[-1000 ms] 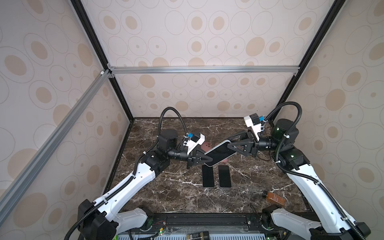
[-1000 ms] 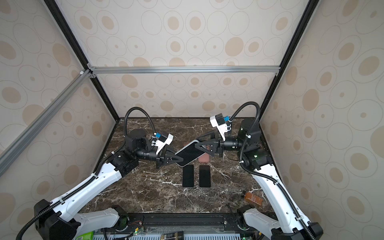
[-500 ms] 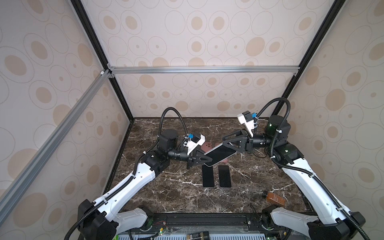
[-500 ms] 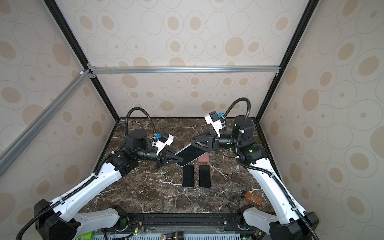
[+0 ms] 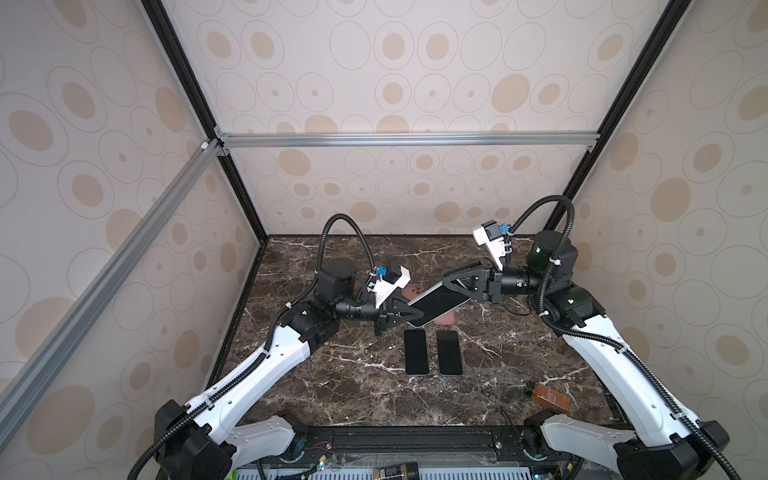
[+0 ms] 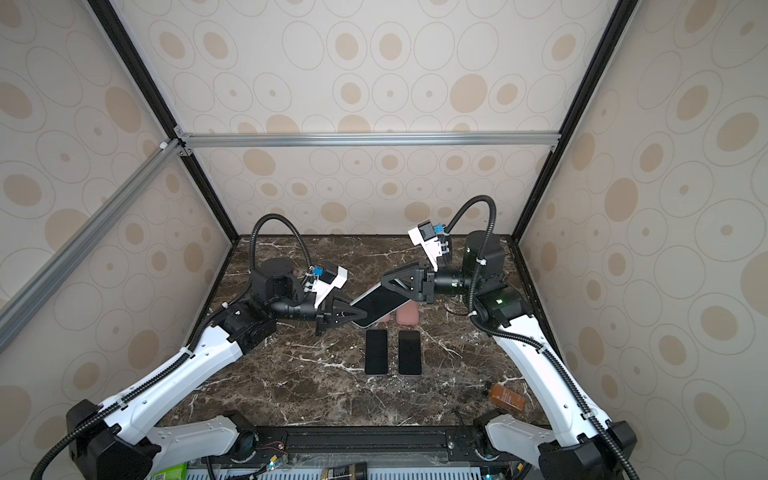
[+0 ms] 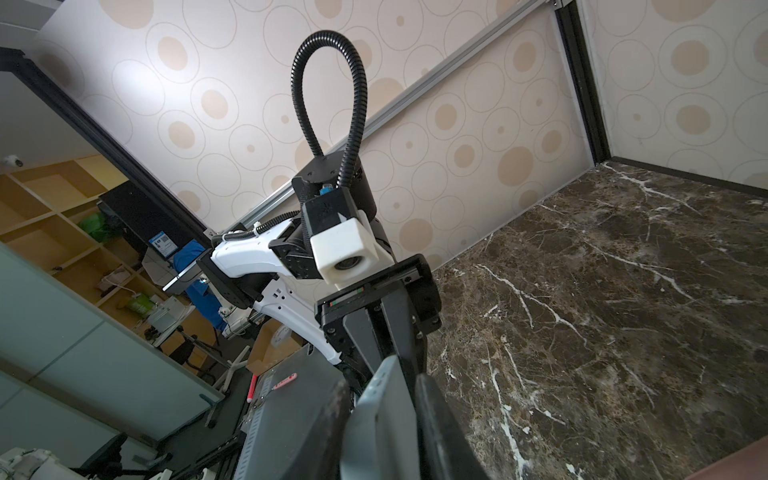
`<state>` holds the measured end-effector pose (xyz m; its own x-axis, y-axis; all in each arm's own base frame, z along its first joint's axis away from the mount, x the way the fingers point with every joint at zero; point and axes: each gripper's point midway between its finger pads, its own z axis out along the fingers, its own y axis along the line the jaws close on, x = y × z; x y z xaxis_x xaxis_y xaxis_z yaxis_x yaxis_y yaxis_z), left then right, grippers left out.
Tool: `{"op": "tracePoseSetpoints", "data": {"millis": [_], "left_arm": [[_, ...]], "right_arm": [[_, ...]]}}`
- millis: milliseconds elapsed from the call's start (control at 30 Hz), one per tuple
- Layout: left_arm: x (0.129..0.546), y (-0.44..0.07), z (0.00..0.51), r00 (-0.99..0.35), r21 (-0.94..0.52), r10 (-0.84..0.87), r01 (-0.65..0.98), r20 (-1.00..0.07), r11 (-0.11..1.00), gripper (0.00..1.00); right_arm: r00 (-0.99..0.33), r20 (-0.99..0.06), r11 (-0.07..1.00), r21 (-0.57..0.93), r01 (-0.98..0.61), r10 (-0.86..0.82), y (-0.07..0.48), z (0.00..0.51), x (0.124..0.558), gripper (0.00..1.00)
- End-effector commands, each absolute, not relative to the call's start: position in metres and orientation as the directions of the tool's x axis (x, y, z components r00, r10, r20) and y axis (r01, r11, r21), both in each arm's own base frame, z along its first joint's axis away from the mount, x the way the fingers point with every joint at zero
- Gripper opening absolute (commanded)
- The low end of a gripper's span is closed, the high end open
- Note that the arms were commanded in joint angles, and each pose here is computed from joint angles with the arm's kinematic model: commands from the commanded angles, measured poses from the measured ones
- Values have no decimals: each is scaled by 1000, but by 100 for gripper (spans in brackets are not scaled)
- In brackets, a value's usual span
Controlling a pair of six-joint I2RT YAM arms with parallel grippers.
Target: Take the phone out of the phone case
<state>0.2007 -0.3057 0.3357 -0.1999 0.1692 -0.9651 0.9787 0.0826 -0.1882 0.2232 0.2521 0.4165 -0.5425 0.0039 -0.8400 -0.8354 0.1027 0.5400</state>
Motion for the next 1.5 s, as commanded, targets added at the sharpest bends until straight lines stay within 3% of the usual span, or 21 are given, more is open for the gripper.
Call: {"op": "tracePoseSetpoints", "data": {"millis": [0,400,567,700,800,900,1100,1467], "left_arm": [[207,-300,388,0,11,74,989,-997,148,0],[217,-294,391,30,44,62,972,-998,229,0],[214,-295,384,16,30,64,977,-998,212,0],[211,-294,381,11,21,53,979,-999,201,0],[210,-294,379,10,19,48,979,-999,201,0],[206,-294,379,10,18,43,983,-999,181,0],[187,-297,389,7,7,-1,997,-1000,72,0],[182,-298,396,4,3,-28,1000,-1000,31,0]], "right_arm": [[-625,-779,149,625,-766,50,253,413,233,29],[-755,-635,121,773,-623,165,256,418,255,31],[-696,-685,102,725,-682,217,253,441,254,52],[-591,-754,156,645,-748,287,243,459,256,72],[-509,-793,221,591,-776,334,234,465,258,78],[-453,-838,242,528,-814,304,233,465,252,79],[-386,-914,119,399,-909,123,245,458,219,77],[-396,-917,23,398,-917,54,261,451,207,65]]}}
